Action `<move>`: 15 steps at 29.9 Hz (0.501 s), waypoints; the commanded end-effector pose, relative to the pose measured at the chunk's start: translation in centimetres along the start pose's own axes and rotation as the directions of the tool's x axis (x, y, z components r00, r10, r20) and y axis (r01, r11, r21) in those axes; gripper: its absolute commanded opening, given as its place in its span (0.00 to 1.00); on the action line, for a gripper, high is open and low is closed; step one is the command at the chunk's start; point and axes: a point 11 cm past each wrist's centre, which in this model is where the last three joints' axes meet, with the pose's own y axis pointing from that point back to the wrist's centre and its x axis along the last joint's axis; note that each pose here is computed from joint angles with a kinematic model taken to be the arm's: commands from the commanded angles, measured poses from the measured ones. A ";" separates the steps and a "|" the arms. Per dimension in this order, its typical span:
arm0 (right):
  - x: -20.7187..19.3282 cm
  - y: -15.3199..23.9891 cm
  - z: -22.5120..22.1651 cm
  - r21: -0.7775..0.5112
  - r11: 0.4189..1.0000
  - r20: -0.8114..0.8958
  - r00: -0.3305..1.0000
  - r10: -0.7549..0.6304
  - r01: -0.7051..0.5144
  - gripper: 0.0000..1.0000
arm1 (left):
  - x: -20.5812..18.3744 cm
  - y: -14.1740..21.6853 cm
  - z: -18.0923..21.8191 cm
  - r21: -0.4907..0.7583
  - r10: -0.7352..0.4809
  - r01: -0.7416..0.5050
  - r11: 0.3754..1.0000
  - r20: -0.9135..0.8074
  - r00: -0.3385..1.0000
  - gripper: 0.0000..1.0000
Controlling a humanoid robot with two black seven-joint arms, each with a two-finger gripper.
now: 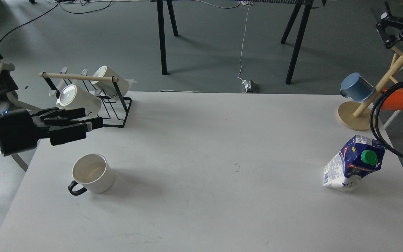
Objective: Place cup and milk with both arms
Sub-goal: 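Lower the left gripper toward the white mug on the table, then grasp the white mug rim with the left gripper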
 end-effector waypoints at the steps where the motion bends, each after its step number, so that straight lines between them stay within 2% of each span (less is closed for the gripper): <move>1: 0.1 0.0 0.1 -0.003 1.000 -0.001 1.000 0.001 -0.001 1.00 | -3.7 0.7 -3.0 0.087 -0.071 0.059 0.994 0.146 0.987 0.91; 5: 0.0 0.0 0.4 -0.008 1.000 0.000 1.000 -0.001 0.001 1.00 | -6.1 -0.5 -7.2 0.183 -0.088 0.066 0.981 0.119 0.989 0.87; 9: 0.0 0.0 0.2 -0.007 1.000 -0.005 1.000 -0.001 0.001 1.00 | -8.8 -2.0 -9.6 0.240 -0.107 0.085 0.967 0.079 0.991 0.84; 15: 0.2 0.2 0.7 -0.027 1.000 -0.017 1.000 0.002 -0.003 1.00 | -10.2 -2.4 -9.9 0.247 -0.108 0.086 0.965 0.073 0.991 0.83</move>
